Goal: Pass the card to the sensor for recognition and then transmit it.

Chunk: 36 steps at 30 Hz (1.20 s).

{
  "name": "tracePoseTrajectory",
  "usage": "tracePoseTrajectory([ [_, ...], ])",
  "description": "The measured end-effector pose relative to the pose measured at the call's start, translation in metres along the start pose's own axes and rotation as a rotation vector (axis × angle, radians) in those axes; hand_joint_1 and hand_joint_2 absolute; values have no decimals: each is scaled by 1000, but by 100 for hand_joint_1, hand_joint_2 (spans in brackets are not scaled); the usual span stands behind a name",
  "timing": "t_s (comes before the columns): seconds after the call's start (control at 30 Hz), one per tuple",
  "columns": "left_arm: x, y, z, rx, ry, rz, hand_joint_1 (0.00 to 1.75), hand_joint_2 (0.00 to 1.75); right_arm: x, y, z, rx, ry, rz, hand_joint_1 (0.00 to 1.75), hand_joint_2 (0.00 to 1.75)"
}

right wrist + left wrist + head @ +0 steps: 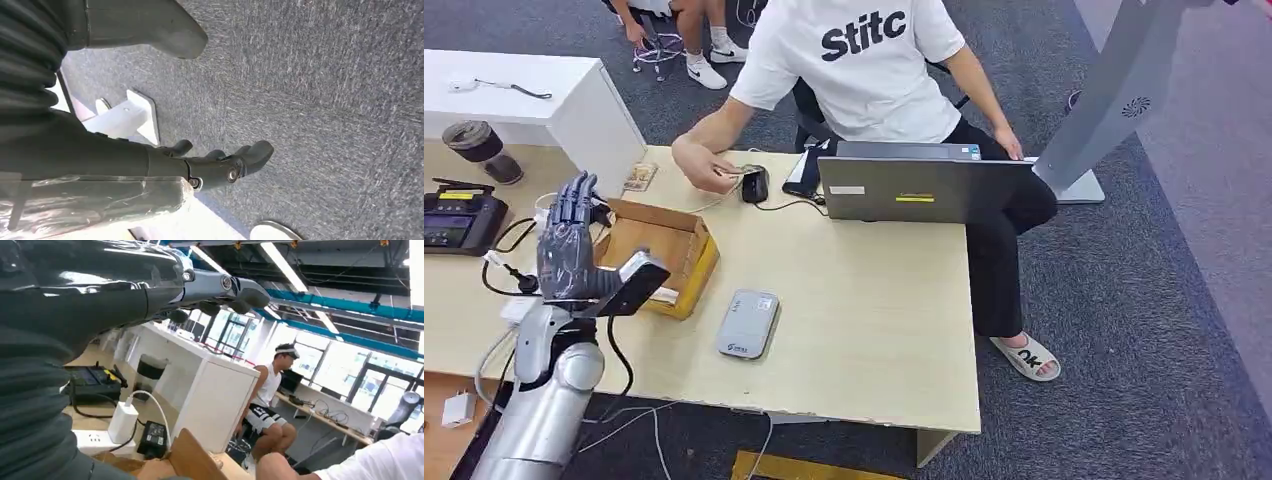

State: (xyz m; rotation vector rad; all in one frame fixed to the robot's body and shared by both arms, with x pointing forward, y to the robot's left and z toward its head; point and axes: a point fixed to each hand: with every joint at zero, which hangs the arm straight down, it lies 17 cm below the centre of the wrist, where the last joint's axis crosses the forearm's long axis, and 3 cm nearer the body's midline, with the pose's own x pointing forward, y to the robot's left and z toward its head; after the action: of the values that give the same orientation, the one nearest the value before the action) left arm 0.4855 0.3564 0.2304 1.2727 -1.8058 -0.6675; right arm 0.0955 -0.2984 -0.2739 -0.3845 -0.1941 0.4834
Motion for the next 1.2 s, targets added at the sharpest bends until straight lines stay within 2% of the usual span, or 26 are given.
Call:
tracePoseTrajectory([
  [0.1,-4,-9,7,-100,-4,1,0,175,-5,2,0,5,15,-17,0,175],
  [0.3,-14,-1,4,-254,-33,-47,0,175,-9,7,1,27,26,-37,0,175],
  [0.53,-9,35,-8,-271,-92,-92,0,175,-10,9,2,32,36,-55,0,175],
  [0.83,-13,38,0,-313,-97,-129,0,175,-12,13,3,38,48,-59,0,175],
  [0.9,-18,34,9,-340,-92,-133,0,175,-11,14,4,41,50,-61,0,175],
  [0.97,-31,20,31,-429,-59,-126,0,175,-9,18,5,47,47,-62,0,175],
  [1.2,-44,8,63,-503,-28,-158,0,175,-10,21,7,54,56,-68,0,175],
])
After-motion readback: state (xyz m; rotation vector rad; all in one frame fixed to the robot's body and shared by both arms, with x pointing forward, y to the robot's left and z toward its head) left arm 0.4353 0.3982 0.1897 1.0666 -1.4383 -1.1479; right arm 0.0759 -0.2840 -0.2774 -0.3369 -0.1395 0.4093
